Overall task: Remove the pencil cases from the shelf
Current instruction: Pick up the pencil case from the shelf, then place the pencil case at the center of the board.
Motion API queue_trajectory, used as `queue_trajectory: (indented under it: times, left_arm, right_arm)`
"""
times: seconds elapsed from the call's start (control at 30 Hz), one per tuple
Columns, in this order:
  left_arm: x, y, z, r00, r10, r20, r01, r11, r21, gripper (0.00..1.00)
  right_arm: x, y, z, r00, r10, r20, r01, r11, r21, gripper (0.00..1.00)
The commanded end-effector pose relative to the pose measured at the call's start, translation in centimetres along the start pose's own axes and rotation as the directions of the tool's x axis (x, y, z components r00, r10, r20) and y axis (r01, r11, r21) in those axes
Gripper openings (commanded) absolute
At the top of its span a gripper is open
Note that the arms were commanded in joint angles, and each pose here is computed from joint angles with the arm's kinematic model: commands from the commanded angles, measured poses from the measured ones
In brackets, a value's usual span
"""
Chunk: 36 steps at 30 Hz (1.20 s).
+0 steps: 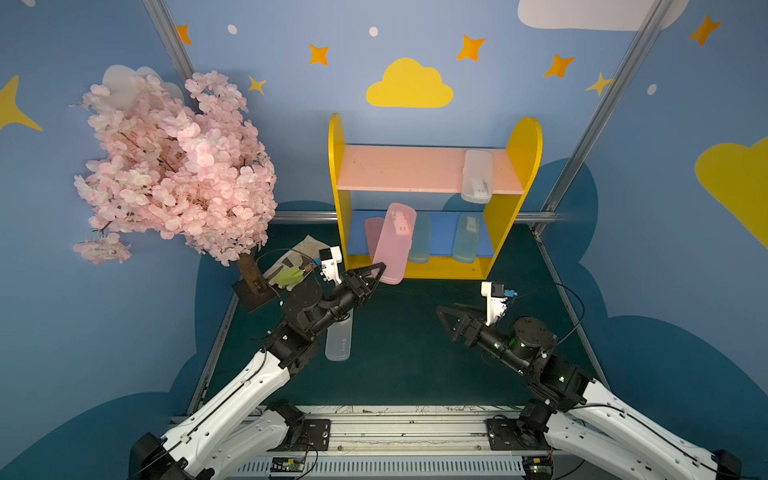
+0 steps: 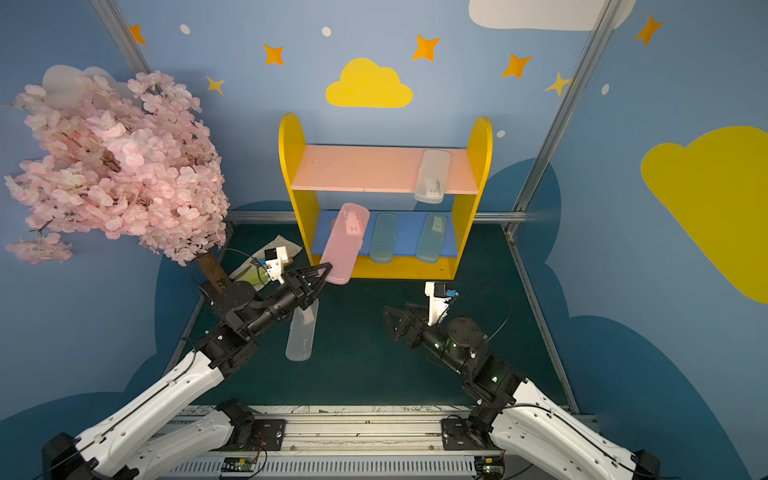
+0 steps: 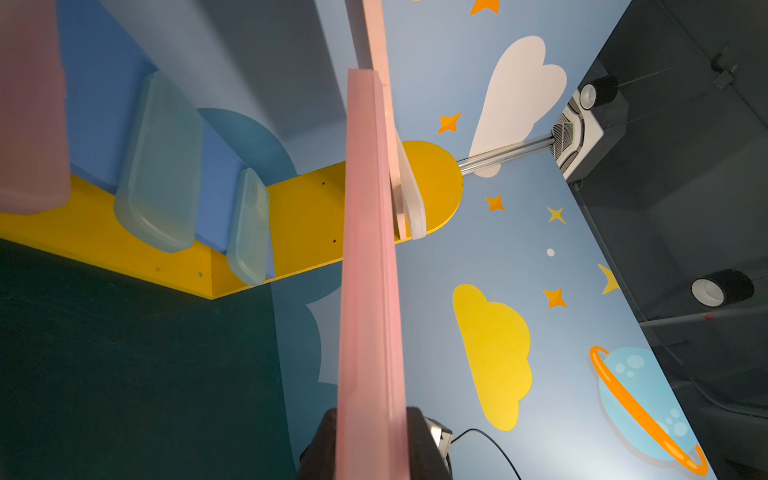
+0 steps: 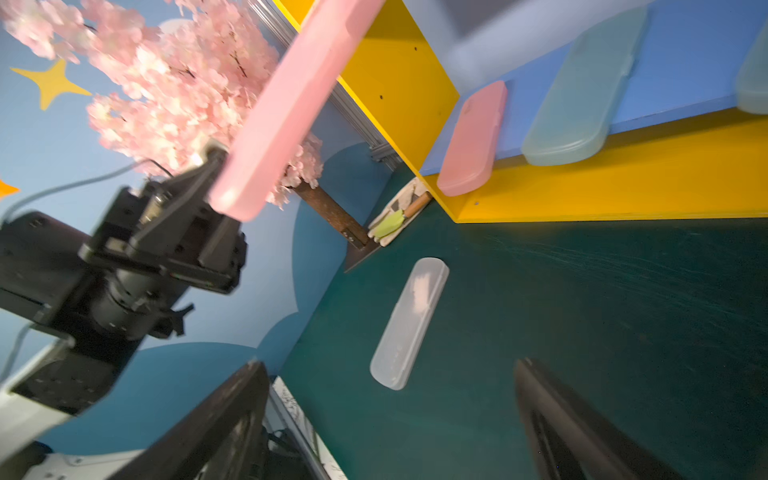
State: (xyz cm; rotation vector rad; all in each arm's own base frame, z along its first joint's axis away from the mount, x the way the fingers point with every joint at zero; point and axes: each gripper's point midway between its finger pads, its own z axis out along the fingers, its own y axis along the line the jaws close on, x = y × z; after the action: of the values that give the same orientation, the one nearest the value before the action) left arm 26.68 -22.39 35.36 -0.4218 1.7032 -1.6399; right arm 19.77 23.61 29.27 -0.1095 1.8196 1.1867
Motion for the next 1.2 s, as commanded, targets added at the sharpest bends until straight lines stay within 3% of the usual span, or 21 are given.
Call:
queue_trajectory:
  times: [0.0,0.37,0.87,1.17]
  left_arm:
    - [0.6,-1.4,-1.6,1.0,0.003,0.001,-0.003,0.997,0.077,0.04]
    - [2.1,0.1,-5.0,1.0,-0.02,-0.01,0.021,0.995,0.096,0.03]
    - [2.3,-0.9,-5.1,0.999,-0.029,-0.03,0.033,0.991,0.131,0.03]
    - [2.7,-0.7,-4.5,0.998,-0.037,-0.056,0.044,0.99,0.13,0.03]
  right_arm:
    - [-1.6,2.9,0.7,0.995,0.097,0.028,-0.092,0.988,-0.127,0.95]
    - [-4.1,7.4,5.4,0.967,0.238,-0.096,-0.255,0.927,-0.276,0.88]
    - [-2.9,9.1,11.3,0.898,0.333,-0.288,-0.413,0.864,-0.289,0.74]
    - [-2.5,9.3,12.6,0.873,0.366,-0.323,-0.462,0.834,-0.302,0.55]
